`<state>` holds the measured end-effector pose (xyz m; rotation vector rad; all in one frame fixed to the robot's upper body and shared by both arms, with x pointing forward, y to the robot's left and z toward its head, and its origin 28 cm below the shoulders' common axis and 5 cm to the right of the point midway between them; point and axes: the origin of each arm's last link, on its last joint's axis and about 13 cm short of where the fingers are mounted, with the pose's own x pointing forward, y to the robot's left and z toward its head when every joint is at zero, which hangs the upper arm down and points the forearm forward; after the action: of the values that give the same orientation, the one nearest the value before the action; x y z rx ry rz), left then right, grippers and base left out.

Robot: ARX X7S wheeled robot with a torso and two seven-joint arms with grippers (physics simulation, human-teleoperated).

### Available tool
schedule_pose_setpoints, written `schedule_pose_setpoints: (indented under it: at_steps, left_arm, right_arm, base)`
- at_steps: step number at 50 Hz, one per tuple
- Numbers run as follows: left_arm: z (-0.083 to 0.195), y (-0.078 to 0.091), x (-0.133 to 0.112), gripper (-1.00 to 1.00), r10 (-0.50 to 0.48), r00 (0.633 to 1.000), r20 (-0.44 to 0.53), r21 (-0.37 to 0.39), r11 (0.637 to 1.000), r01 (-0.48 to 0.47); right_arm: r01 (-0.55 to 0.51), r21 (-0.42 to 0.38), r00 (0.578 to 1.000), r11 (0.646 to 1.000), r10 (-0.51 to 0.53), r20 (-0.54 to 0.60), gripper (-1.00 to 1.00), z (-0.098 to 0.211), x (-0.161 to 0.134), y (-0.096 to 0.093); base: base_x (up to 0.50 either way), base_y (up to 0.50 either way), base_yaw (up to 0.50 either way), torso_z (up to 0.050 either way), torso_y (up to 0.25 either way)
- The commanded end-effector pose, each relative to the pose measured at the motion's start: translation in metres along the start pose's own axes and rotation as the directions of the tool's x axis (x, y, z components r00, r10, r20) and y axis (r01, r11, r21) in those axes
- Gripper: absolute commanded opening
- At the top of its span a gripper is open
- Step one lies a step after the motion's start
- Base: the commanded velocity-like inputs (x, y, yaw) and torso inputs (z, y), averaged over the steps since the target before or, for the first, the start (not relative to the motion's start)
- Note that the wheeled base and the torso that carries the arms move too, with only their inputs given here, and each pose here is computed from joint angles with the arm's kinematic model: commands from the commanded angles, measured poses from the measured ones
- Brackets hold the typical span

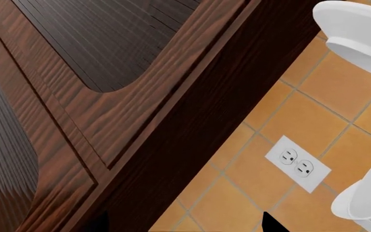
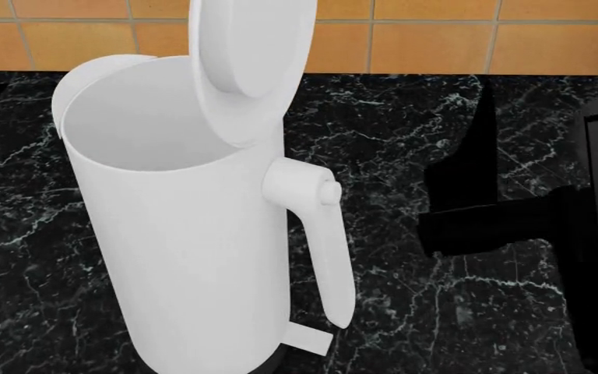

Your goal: Close the lid of the electric kettle.

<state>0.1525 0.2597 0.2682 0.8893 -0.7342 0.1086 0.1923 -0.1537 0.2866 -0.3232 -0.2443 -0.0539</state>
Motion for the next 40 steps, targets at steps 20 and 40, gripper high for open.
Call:
schedule_pose_setpoints:
  at_steps: [20, 40]
  left_arm:
    - [-0.001, -0.005, -0.003, 1.00, 0.023, 1.000, -0.014, -0.009, 1.000, -0.023]
    - [-0.007, -0.001, -0.012, 1.00, 0.057, 0.997, -0.047, 0.004, 0.998, -0.057]
  right_arm:
    - [-0.181, -0.018, 0.982, 0.983, 0.182, 0.043, 1.00, 0.034, 0.061, 0.012]
    - [-0.357, -0.033, 0.933, 0.934, 0.358, 0.036, 1.00, 0.033, 0.091, 0.042]
  base:
    - [0.00, 0.00, 0.00, 0.000, 0.000]
    - [0.00, 0.00, 0.00, 0.000, 0.000]
